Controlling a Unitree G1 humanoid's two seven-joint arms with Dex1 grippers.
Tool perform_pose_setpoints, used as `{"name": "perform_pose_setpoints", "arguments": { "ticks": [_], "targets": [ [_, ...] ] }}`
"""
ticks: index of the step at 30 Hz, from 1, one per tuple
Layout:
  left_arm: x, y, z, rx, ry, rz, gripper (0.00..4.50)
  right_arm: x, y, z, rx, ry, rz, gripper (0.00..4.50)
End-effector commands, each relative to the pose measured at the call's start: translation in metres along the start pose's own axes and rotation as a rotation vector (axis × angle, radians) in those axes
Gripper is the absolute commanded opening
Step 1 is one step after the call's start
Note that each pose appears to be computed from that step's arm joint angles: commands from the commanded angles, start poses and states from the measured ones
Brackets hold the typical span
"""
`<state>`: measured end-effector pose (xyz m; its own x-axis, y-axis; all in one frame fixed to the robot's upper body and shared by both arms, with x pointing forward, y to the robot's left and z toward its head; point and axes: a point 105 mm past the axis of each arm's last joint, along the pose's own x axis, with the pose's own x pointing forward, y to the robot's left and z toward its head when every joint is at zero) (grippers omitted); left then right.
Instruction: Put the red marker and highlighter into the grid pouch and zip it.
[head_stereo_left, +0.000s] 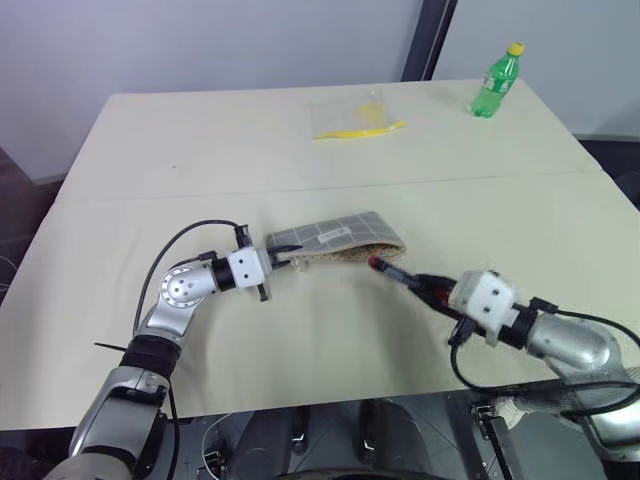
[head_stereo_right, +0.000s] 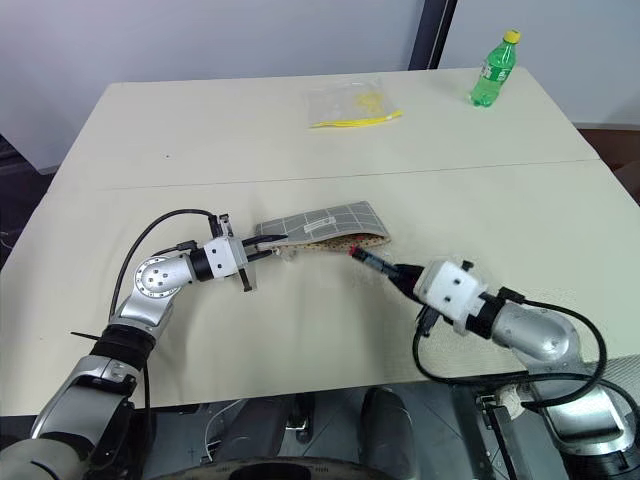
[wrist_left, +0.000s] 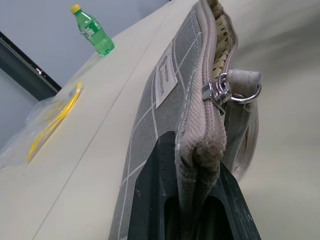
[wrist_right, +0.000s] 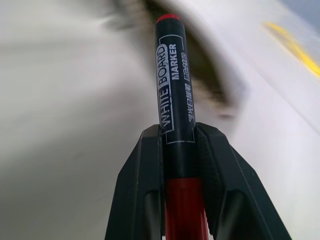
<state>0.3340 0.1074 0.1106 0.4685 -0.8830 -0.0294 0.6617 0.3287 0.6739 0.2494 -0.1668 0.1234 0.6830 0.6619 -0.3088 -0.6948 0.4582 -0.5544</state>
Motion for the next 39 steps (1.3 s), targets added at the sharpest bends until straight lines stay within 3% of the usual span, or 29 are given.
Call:
{"name": "perform_pose_setpoints", "arguments": {
  "ticks": [1, 4, 9, 15, 20, 22, 27, 30, 32, 35, 39],
  "targets": [
    [0.006, 0.007, 0.014, 0.041, -0.048, 0.014, 0.00, 0.007, -0.007, 0.005, -0.099, -0.018, -0.012, 0.38],
    [0.007, 0.006, 0.017, 0.058, -0.057, -0.012, 0.00, 0.020, -0.020, 0.016, -0.108, -0.064, -0.062, 0.38],
    [0.010, 0.004, 0.022, 0.086, -0.063, -0.046, 0.00, 0.036, -0.019, 0.033, -0.197, -0.102, -0.004, 0.38],
    [0.024, 0.003, 0.034, 0.098, -0.111, -0.063, 0.00, 0.076, -0.025, 0.040, -0.496, -0.049, 0.048, 0.38],
    [0.033, 0.002, 0.041, 0.101, -0.138, -0.080, 0.00, 0.110, -0.027, 0.057, -0.627, -0.087, 0.035, 0.38],
    [0.034, 0.003, 0.043, 0.093, -0.140, -0.074, 0.00, 0.113, -0.020, 0.055, -0.592, -0.099, 0.061, 0.38],
    [0.030, 0.007, 0.039, 0.081, -0.117, -0.057, 0.00, 0.098, -0.021, 0.045, -0.491, -0.112, 0.059, 2.80],
    [0.027, 0.004, 0.034, 0.049, -0.096, -0.029, 0.00, 0.069, -0.039, 0.049, -0.210, -0.176, -0.035, 4.37],
    [0.028, -0.001, 0.032, 0.041, -0.086, -0.030, 0.00, 0.055, -0.024, 0.057, 0.028, -0.241, 0.065, 4.45],
    [0.031, -0.005, 0.030, 0.028, -0.070, -0.040, 0.00, 0.029, -0.019, 0.075, 0.193, -0.334, 0.133, 4.45],
    [0.039, -0.001, 0.032, 0.038, -0.060, -0.033, 0.00, 0.008, -0.008, 0.059, 0.412, -0.246, 0.212, 4.45]
  ]
}}
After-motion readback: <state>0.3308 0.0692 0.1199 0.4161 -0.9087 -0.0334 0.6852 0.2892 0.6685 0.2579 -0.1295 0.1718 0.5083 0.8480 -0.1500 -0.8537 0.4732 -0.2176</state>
